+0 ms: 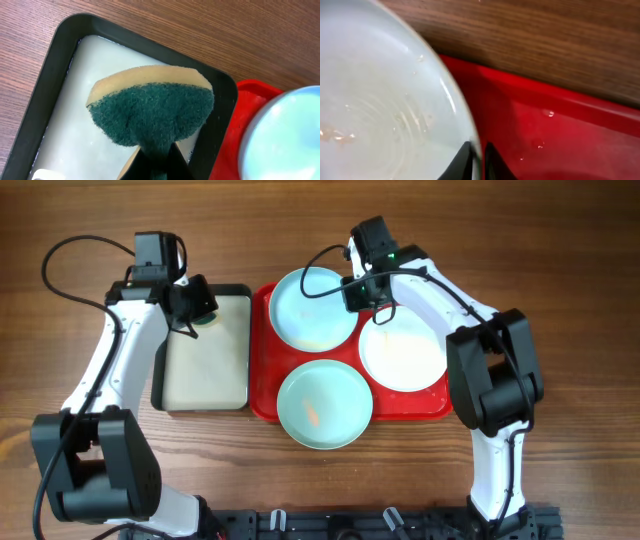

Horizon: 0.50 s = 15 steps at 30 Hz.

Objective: Clean dirty plates on tray and stack at the side
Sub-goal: 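Move the sponge back over the black tray with the left gripper, then lift the blue plate with the right gripper and carry it right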

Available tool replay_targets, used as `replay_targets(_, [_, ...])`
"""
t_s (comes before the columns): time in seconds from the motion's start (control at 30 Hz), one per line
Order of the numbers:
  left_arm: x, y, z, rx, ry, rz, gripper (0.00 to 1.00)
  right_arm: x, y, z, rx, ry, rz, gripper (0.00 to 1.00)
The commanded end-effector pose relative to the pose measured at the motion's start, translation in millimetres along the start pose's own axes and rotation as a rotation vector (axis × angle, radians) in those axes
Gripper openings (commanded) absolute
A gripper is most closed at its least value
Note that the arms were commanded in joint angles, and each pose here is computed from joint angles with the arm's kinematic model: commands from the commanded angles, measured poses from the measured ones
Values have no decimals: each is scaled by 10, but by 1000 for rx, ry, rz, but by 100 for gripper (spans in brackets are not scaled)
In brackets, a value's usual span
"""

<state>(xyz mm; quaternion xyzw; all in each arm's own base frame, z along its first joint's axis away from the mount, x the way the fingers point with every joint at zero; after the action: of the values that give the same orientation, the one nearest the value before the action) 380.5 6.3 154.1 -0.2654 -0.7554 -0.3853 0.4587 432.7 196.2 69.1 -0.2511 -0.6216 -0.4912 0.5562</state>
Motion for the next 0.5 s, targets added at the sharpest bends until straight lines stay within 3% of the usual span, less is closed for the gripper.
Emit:
replay_targets(0.0, [32, 96, 86, 12, -13, -13, 4, -72, -42, -11, 5, -15, 14, 4])
replay_targets(0.33, [57, 166, 385, 92, 51, -3, 4, 1029, 466, 120, -19, -12, -273, 4])
replay_targets(0.47, [73, 203, 523, 128, 70, 1, 4, 1244, 583, 315, -34, 18, -361, 4])
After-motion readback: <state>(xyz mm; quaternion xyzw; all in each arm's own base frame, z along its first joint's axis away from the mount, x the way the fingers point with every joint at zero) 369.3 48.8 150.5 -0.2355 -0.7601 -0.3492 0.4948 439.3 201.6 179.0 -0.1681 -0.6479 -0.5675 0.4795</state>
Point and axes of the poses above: each gripper's point midway between its finger pads, its own x axis back along the fingers, its own z axis along the line the jaws close on, y = z × x, the point moved 6 cm from there along x, back along the fingers, and after that the axes turned 11 degrees about x, right-handed, at the moved point
